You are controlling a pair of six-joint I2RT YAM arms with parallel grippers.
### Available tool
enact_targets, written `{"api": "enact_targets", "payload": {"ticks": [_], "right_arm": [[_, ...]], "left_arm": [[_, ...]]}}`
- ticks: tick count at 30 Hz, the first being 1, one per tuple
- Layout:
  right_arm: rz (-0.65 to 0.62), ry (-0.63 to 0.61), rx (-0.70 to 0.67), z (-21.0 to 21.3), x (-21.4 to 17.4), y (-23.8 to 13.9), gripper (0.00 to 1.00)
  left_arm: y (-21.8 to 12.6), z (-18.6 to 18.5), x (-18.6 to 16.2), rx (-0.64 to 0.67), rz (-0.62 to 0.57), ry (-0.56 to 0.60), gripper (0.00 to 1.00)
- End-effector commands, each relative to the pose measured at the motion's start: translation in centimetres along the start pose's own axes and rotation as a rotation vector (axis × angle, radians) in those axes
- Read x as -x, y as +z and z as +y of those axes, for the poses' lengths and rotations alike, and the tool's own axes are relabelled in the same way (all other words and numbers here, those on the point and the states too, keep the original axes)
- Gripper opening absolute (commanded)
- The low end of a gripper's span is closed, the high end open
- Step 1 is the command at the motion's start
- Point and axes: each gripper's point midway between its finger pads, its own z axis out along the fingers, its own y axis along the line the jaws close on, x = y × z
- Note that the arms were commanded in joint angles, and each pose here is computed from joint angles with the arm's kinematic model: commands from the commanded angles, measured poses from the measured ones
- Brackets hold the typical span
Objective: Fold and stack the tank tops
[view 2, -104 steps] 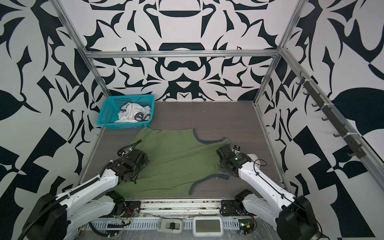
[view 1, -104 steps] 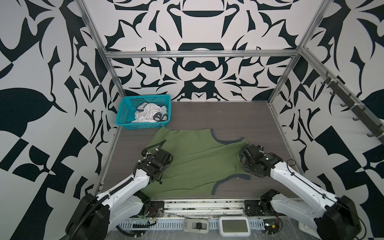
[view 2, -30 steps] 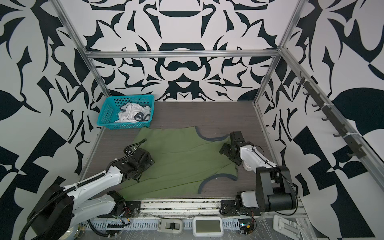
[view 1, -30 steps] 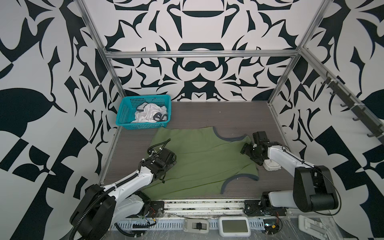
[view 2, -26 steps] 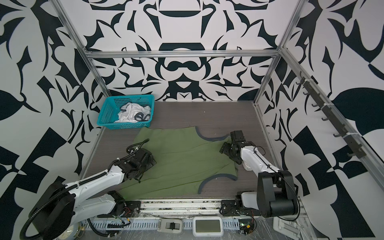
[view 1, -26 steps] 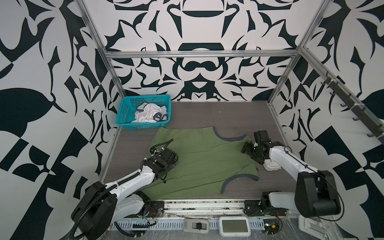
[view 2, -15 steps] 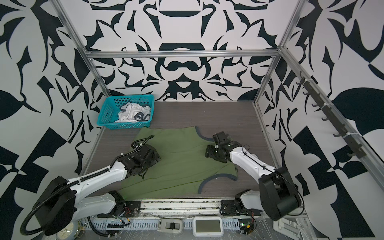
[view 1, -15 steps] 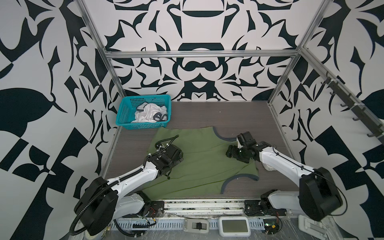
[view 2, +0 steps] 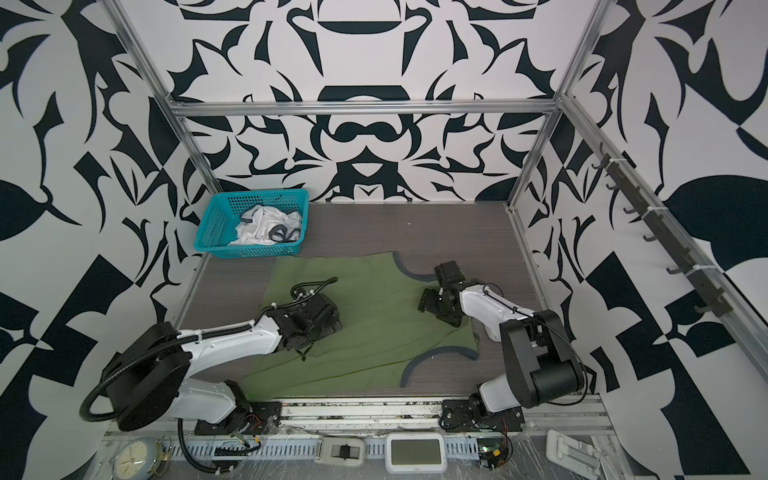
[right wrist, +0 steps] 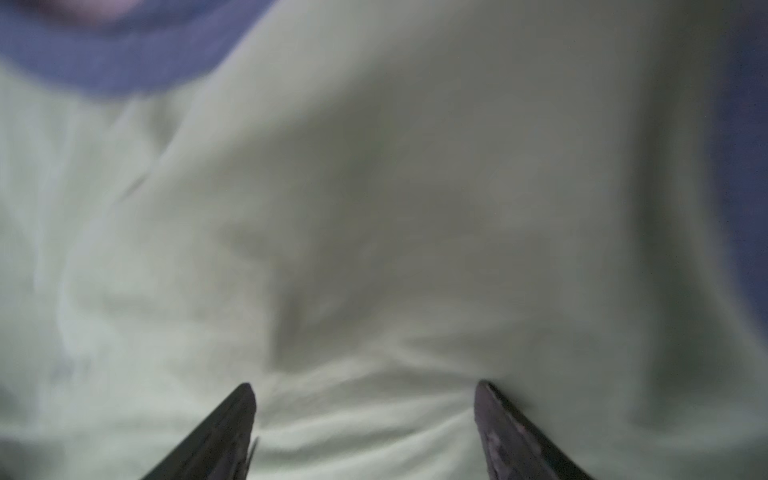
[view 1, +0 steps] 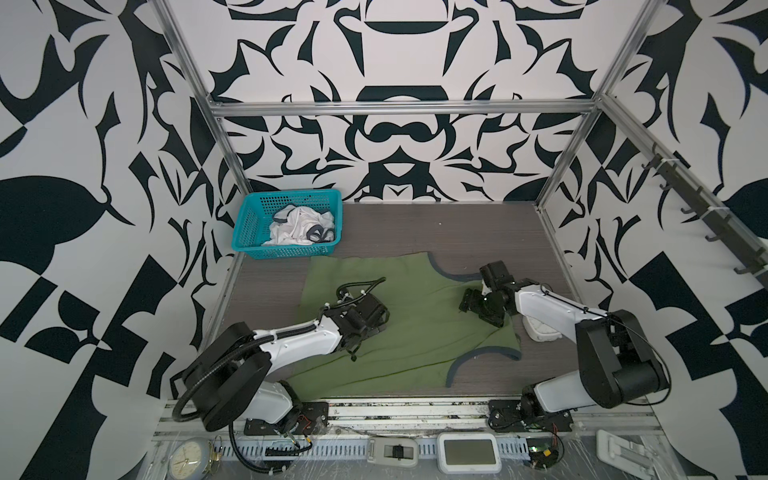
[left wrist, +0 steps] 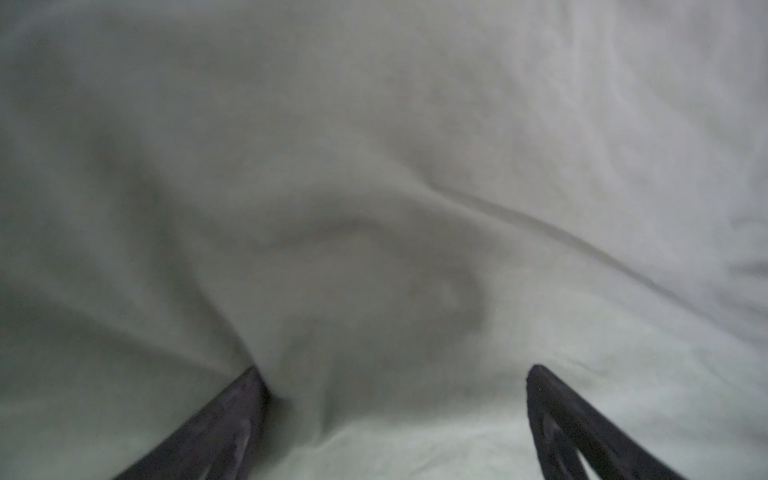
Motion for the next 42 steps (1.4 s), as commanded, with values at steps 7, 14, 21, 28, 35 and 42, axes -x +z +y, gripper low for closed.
{"api": "enact_targets", "payload": {"ticks": [7, 14, 21, 28, 35, 42], "right_arm": [[-0.047, 0.016, -0.008, -1.7, 1.8, -2.4, 0.84], [-0.108, -0.133, 0.143, 4.6, 4.1, -5.5, 0.80], [-0.146, -0.231, 0.231, 10.6, 6.5, -5.7, 0.75], [-0.128, -0.284, 0.247, 14.2, 8.4, -3.2, 0.70], [-0.103, -0.324, 0.234, 15.6, 9.0, -0.9, 0.68], [-0.056, -0.396, 0.227, 17.2, 7.7, 1.2, 0.67]], "left_arm": [[-1.3, -6.5, 0.0, -0.098, 0.003, 0.104, 1.00], [-4.9, -0.1, 9.1, 0.055, -0.178, 0.009, 0.99], [-4.7, 5.0, 15.8, 0.029, -0.280, -0.133, 0.93], [-1.3, 6.4, 19.9, -0.068, -0.340, -0.191, 0.75], [2.7, 6.3, 20.7, -0.123, -0.279, -0.214, 0.60], [4.5, 6.6, 18.6, -0.105, -0.184, -0.234, 0.51]]}}
